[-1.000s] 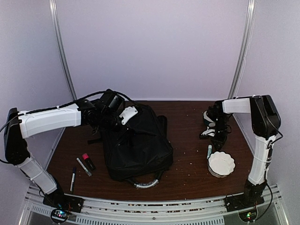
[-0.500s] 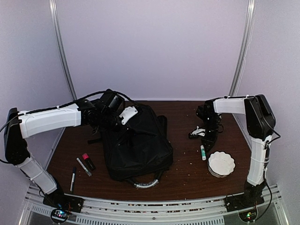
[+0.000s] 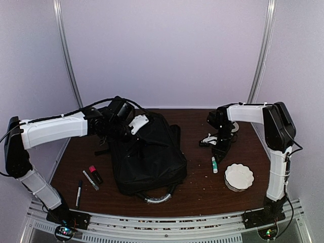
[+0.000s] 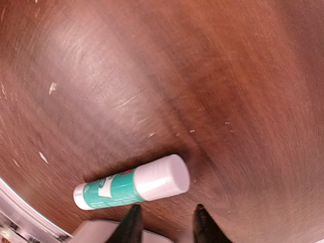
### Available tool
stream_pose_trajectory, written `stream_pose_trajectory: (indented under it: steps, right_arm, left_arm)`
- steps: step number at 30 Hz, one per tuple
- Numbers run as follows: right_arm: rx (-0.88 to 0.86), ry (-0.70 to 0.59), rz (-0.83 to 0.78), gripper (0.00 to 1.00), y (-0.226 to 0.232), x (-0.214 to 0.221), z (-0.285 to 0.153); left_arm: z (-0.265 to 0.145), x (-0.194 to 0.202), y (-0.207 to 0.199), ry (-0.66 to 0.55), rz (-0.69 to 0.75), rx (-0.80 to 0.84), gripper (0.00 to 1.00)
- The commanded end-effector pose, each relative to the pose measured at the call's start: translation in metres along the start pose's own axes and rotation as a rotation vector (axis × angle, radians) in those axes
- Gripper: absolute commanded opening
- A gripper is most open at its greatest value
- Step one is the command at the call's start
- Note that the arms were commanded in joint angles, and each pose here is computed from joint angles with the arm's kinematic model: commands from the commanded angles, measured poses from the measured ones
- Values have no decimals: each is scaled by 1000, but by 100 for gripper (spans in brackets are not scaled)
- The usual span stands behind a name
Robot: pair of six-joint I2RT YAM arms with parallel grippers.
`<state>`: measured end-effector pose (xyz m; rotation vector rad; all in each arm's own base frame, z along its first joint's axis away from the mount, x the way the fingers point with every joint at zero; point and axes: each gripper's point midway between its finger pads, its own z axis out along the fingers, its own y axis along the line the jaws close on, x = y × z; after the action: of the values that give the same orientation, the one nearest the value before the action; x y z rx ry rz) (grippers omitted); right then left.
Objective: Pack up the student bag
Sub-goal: Pick up the glue stick from the corner of the board.
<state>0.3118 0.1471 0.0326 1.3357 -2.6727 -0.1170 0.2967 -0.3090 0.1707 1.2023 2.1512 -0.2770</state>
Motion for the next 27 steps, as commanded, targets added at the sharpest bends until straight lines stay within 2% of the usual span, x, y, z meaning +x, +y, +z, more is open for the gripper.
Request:
stream_pose_trajectory:
  steps: [1,5,12,19,27]
  right_arm:
    - [-36,-132,133,41,8,-21,-27]
    - [-75,-144,191,46,12,-26,-28]
    - [-156,-129,218,47,26,-25,-16]
    - [-195,-130,195,47,44,-35,-3]
    - [-187,-172,176,50,54,-66,-4]
  left_arm:
    - [-12,-26,2,-103,7,-4,0]
    - [-9,-26,2,-97,15,1,0]
    - [-10,-27,2,-97,15,1,0]
    - [-8,-26,2,-89,17,3,0]
    - [-9,-26,1,-85,18,5,0]
